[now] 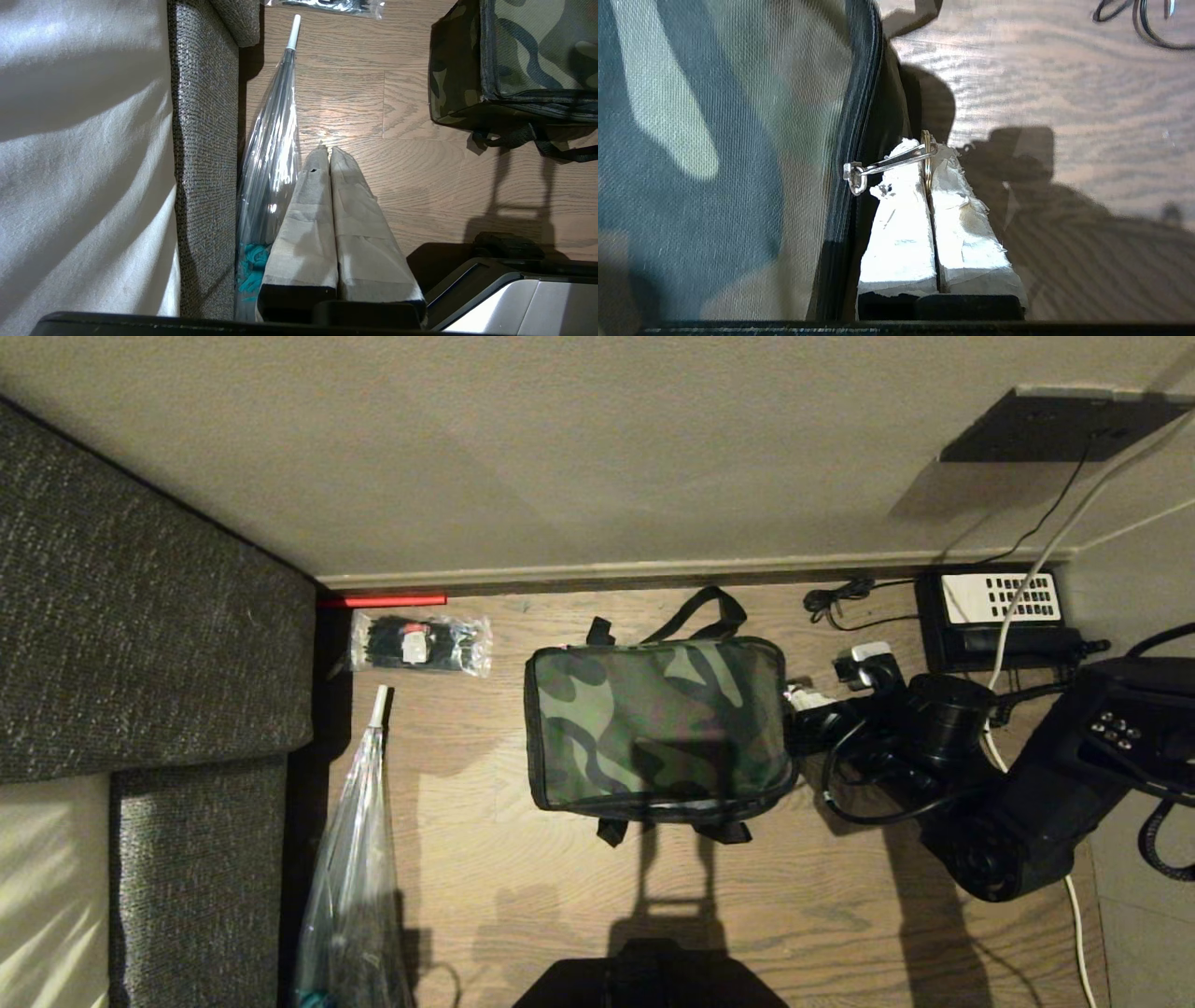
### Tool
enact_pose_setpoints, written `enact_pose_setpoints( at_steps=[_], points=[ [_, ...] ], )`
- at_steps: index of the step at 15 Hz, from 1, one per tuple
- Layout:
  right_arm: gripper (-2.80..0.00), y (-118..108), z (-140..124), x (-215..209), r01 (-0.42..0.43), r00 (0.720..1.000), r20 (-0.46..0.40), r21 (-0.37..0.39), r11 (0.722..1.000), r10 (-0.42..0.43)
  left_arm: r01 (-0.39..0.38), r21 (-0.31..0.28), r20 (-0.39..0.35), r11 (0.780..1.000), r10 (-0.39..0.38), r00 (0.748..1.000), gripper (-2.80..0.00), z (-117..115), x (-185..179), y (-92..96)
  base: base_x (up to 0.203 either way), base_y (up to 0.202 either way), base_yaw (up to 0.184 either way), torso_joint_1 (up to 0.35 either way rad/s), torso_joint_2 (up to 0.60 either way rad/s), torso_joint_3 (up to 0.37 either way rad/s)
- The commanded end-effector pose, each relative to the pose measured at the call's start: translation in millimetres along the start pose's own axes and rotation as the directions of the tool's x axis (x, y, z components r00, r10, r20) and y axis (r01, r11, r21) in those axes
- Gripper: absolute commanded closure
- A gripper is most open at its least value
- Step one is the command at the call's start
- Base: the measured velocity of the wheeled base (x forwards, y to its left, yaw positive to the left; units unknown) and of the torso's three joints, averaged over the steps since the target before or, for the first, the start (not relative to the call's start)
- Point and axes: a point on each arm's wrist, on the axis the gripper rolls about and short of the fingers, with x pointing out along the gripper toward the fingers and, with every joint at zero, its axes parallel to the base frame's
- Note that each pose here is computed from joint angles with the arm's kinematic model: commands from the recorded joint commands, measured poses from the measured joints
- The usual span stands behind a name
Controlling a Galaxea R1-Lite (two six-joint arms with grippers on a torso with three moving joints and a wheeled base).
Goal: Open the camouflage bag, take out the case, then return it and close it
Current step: Open the top of the storage box
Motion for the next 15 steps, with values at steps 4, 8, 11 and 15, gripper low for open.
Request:
enact_pose_setpoints(
  at_steps=[4, 8, 11, 15],
  points=[
    [0.00, 0, 2, 9, -0.006, 0.999, 0.032, -0.002, 1.000, 0.006, -0.001, -0.001, -0.003, 1.000, 0.001, 1.000, 0.00, -1, 0, 0.0, 0.000, 0.000, 0.000, 0.000, 0.00, 0.000],
    [0.00, -1, 7, 15, -0.004, 0.998, 0.063, -0.003, 1.000, 0.005, -0.001, 0.000, -0.003, 1.000, 0.001, 1.000, 0.00, -1, 0, 0.0, 0.000, 0.000, 0.000, 0.000, 0.00, 0.000],
    [0.00, -5, 9, 14, 0.005, 0.998, 0.067, -0.009, 1.000, -0.005, -0.002, -0.001, -0.003, 1.000, 0.002, 1.000, 0.00, -1, 0, 0.0, 0.000, 0.000, 0.000, 0.000, 0.00, 0.000],
    [0.00, -11, 11, 14, 0.020, 0.997, 0.075, -0.006, 1.000, -0.020, -0.002, -0.001, -0.003, 1.000, 0.002, 1.000, 0.00, -1, 0, 0.0, 0.000, 0.000, 0.000, 0.000, 0.00, 0.000]
  ],
)
